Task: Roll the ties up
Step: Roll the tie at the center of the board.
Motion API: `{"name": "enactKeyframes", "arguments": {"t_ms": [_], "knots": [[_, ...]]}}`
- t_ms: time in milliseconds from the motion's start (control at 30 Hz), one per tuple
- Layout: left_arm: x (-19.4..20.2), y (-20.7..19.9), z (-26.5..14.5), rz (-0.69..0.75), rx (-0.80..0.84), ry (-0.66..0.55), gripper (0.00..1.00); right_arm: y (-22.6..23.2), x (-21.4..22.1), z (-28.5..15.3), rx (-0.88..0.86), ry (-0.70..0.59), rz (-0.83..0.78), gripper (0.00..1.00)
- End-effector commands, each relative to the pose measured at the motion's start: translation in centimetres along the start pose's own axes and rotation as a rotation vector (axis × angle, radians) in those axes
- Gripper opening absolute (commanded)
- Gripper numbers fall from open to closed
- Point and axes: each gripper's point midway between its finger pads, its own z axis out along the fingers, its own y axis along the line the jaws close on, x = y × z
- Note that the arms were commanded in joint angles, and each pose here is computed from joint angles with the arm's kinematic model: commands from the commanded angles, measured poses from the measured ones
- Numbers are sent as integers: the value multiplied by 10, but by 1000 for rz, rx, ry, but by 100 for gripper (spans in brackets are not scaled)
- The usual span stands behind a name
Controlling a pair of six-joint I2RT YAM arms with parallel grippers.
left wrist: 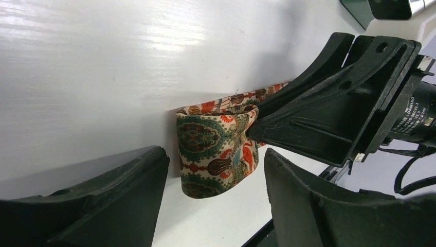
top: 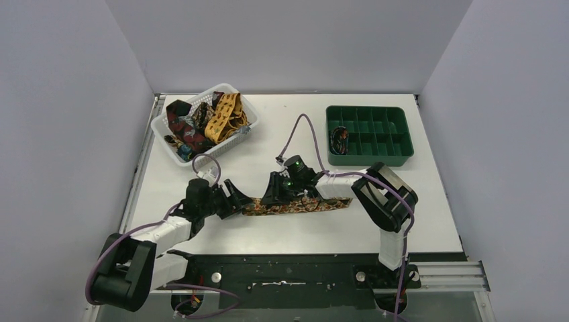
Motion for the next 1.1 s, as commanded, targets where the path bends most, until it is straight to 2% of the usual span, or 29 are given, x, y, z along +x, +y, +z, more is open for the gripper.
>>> {"name": "enactKeyframes", "arguments": {"t_ms": [0, 300, 433, 567, 733, 867, 967, 1067], "knots": [[19, 19, 3, -7, -32, 71, 66, -18, 8, 3, 33, 14, 22, 29], [37, 29, 7, -22, -46, 159, 56, -23, 11, 4, 29, 20, 36, 27], [37, 29, 8, -25, -39, 157, 50, -26, 14, 5, 31, 30, 46, 25], [34, 29, 10, -18, -47, 151, 48, -27, 16, 6, 30, 37, 50, 24], [27, 26, 12, 7, -49, 140, 33, -25, 15, 5, 22, 32, 37, 24], [18, 19, 12, 31, -45, 123, 20, -5, 4, 0, -35, 16, -10, 29], [8, 16, 8, 54, -70, 95, 16, 15, -8, -9, -78, -17, -46, 35], [-3, 15, 0, 93, -119, 57, 15, 30, -19, -22, -114, -47, -70, 41]]}}
